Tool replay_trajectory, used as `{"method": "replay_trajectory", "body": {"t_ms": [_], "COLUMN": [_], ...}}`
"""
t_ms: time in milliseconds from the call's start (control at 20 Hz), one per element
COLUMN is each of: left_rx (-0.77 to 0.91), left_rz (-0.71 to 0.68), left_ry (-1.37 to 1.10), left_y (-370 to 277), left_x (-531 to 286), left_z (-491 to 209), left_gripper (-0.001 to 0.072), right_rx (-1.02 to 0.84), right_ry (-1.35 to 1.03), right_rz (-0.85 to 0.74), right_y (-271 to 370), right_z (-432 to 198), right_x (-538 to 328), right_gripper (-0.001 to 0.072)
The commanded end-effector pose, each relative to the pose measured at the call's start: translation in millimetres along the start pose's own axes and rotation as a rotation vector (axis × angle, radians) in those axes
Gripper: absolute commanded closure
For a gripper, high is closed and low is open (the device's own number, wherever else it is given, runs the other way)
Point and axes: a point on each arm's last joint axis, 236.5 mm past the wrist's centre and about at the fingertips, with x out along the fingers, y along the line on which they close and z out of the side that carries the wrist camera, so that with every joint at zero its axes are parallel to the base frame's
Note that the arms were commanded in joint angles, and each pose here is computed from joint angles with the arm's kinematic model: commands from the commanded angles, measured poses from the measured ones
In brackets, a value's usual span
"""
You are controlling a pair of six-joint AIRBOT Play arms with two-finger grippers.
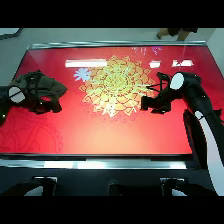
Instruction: Fold the shirts.
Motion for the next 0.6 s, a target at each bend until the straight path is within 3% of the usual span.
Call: {"method": "replay_trajectory", "body": {"t_ms": [0, 100, 200, 300, 350, 550], "left_rx": [-0.129, -0.175, -0.173, -0.241, -0.345, -1.014], "left_rz": [-0.014, -0.034, -0.055, -0.070, -0.064, -0.161], "left_ry": [-0.099, -0.201, -0.329, -0.480, -0.504, -0.399], "left_y": [-2, -4, -6, 10, 32, 149], "left_x": [4, 1, -10, -26, -28, 7], "left_z": [26, 50, 81, 123, 138, 146], "left_gripper": [0.0119, 0.0113, -0.0013, -0.0013, -0.0013, -0.0013], "right_rx": [0.000, 0.000, -0.016, -0.055, -0.055, -0.057], "right_ry": [-0.008, -0.030, -0.072, -0.129, -0.135, -0.152], "right_rz": [0.000, 0.005, 0.012, 0.020, 0.023, 0.027], "right_y": [0, 1, 3, 5, 6, 7], "right_z": [2, 7, 17, 30, 32, 36], "right_x": [0, 0, 0, -2, -2, -3], "right_gripper": [0.0149, 0.0148, 0.0144, 0.0080, 0.0025, 0.0025]}}
